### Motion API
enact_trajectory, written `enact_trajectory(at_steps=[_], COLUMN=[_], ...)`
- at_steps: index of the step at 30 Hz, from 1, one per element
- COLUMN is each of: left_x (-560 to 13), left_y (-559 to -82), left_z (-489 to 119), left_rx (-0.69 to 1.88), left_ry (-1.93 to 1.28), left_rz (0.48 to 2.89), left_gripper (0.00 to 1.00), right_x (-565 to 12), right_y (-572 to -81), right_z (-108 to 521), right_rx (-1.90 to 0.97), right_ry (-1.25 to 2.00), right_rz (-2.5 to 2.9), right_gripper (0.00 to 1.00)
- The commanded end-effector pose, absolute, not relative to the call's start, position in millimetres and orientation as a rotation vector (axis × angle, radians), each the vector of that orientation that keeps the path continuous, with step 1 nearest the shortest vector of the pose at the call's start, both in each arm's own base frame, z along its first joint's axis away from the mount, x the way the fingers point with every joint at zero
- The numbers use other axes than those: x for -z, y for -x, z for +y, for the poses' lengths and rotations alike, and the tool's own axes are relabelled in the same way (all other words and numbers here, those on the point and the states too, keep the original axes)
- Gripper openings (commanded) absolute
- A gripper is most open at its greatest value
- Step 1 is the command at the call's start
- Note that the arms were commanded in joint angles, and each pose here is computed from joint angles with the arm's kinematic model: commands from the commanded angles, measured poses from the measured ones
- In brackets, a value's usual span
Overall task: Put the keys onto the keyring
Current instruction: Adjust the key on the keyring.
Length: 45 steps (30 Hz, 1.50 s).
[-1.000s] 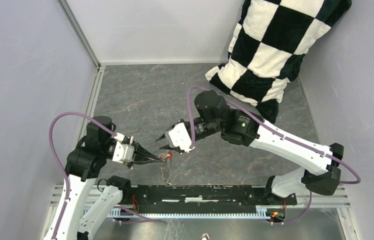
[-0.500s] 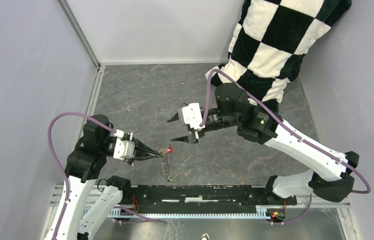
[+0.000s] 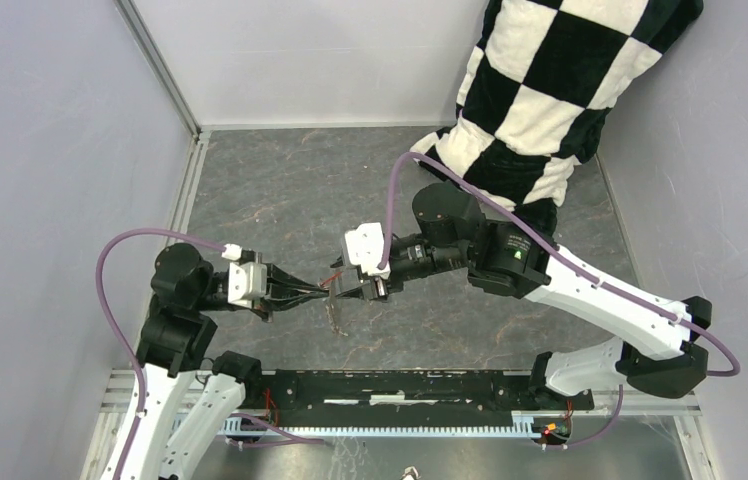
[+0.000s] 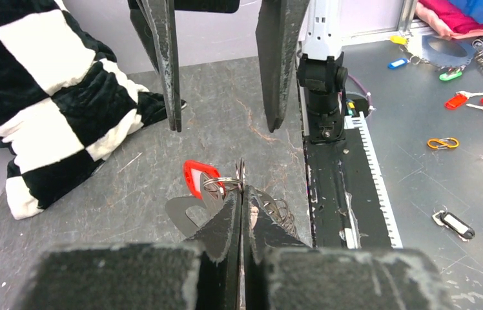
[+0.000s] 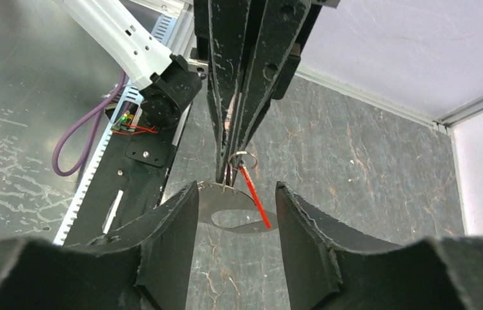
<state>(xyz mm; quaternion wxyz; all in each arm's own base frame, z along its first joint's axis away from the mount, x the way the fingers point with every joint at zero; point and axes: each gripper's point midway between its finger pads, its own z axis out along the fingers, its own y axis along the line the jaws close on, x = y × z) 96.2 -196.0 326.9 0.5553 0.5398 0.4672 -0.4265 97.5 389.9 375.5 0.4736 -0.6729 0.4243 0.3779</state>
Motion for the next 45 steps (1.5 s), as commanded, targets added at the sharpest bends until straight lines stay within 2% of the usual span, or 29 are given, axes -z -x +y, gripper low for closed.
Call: enact_trajectory(at_steps=[1, 11, 29, 34, 38, 43, 44, 45], left_x=[-343, -343, -340, -339, -338, -337, -337, -337], left_y=[-96, -97, -101, -101, -103, -103, -103, -102], left_z=[-196, -196, -196, -196, -196, -196, -196, -196], left_rx=[0.996, 0.996, 0.994, 0.995, 0.996, 1.008, 1.012, 1.017], left_ry=[-1.222, -1.208, -1.189, -1.183, -1.179, -1.174, -1.172, -1.171], left_rz=[1.077, 1.078, 1.099, 1.108, 1.113, 1.118, 1.121, 1.126], left_gripper=[0.02, 0.02, 0.02, 0.02, 0.02, 0.02, 0.05, 0.14], right_x=[-388, -382, -379, -374, -370, -366, -365, -365], right_y=[-103, -103, -100, -101, -106, -114, -117, -120], right_z=[392, 401, 406, 408, 409, 409, 409, 408], right_rx=[-0.913, -0.923, -0.931, -0.927, -0.906, -0.866, -0.849, -0.833], right_ry=[1.605, 1.623, 1.652, 1.664, 1.661, 1.641, 1.634, 1.633], right_rz=[1.073, 1.085, 1.047, 1.058, 1.083, 1.125, 1.137, 1.143], right_gripper=[0.52, 0.46, 0.26, 0.15, 0.0, 0.0, 0.0, 0.0])
